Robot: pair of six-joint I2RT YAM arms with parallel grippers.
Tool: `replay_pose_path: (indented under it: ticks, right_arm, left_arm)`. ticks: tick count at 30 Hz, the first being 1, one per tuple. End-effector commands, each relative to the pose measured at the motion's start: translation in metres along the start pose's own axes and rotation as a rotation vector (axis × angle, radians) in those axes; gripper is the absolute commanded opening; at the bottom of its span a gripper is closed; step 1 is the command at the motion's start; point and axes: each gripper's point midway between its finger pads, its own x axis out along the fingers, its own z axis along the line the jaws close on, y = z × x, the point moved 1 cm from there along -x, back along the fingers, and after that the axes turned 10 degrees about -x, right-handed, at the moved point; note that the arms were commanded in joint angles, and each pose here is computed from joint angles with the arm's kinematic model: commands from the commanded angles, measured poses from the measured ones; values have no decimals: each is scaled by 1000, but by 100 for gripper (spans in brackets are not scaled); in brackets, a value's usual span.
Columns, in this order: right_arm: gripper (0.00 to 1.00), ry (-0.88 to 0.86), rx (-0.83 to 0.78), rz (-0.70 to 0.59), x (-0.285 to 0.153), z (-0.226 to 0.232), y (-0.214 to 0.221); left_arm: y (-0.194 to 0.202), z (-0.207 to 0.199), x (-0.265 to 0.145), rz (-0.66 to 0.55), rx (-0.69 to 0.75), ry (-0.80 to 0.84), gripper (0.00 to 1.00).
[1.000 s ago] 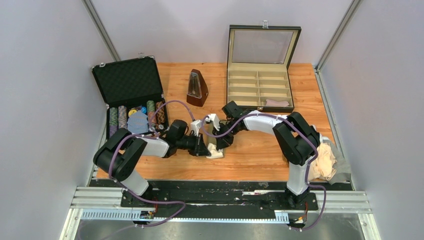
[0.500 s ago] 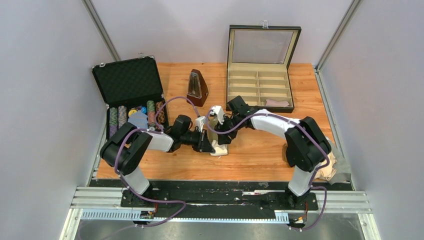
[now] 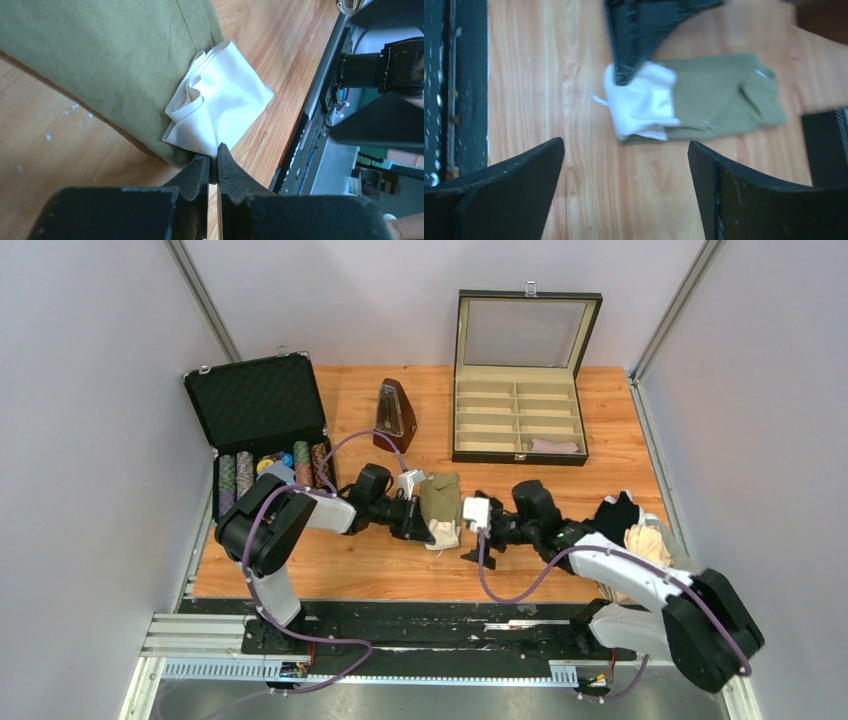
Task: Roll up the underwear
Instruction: Roll the underwear to the center of the board.
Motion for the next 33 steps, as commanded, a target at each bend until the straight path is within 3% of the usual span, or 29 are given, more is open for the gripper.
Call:
replay_pose_path:
  ticks: [1, 4, 9, 20, 33]
  right_arm:
    - [91, -150, -327, -45, 27, 24, 7]
    - [76, -135, -420, -73, 37, 18, 1]
    - [68, -131, -579, -126, 46, 21, -7]
    - [46, -243, -563, -67, 58, 35, 20]
    - [38, -256, -522, 110, 68, 30, 65]
  left_arm:
    - [-1, 4, 9, 39, -17, -12, 3]
    - [1, 7, 10, 46, -28, -24, 3]
    - [2, 9, 9, 52, -36, -42, 3]
    - [-1, 9, 10, 62, -35, -47, 3]
    - [-4, 10, 11, 65, -31, -53, 5]
